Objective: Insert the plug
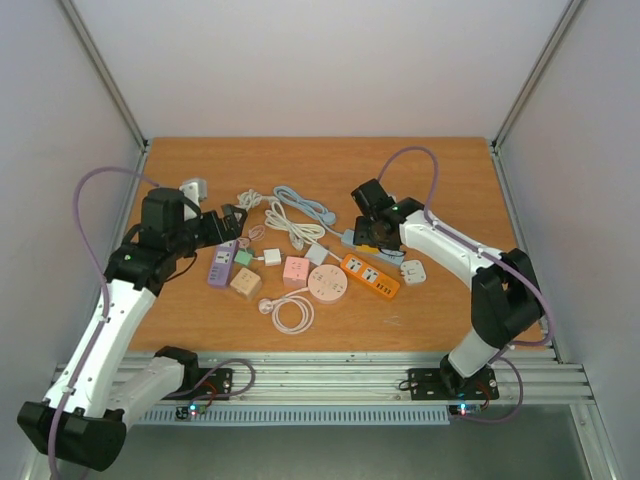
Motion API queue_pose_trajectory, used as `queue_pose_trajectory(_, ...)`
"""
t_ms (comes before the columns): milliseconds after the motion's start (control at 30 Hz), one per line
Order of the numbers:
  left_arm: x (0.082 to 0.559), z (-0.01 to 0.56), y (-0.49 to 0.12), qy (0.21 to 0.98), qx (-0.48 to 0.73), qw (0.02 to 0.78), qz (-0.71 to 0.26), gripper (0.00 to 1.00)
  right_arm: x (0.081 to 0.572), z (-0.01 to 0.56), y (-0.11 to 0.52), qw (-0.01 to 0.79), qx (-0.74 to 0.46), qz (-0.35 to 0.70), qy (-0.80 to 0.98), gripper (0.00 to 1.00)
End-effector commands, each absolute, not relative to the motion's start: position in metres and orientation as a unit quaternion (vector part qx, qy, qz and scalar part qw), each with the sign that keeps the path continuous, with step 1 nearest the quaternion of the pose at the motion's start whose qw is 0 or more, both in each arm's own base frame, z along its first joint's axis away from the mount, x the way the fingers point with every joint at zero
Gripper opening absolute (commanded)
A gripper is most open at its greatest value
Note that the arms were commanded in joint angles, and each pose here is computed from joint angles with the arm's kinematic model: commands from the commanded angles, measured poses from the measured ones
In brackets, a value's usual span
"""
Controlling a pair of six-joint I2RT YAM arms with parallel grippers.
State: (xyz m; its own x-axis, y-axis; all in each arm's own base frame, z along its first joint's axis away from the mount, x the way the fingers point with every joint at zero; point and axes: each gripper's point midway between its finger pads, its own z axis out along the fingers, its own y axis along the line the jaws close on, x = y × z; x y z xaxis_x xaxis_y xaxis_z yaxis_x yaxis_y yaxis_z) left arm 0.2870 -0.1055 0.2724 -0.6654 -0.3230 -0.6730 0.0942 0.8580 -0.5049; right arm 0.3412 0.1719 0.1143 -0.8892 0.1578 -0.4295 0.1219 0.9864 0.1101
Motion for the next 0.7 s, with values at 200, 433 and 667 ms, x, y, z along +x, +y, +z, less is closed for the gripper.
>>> queue_pose_trajectory(200,0.293,0.256,-0.092,0.880,-0.066,0.414,-0.225,0.99,0.360,0.113,0.160,0.232,0.089,0.010,0.969,0.40)
queue_pose_trajectory(433,0.295,0.254,-0.089,0.880,-0.072,0.413,-0.224,0.99,0.359,0.101,0.164,0.208,0.114,0.012,0.971,0.41)
queue_pose_trajectory(667,0.295,0.253,-0.087,0.880,-0.075,0.412,-0.223,0.99,0.356,0.096,0.155,0.187,0.143,-0.023,0.972,0.42)
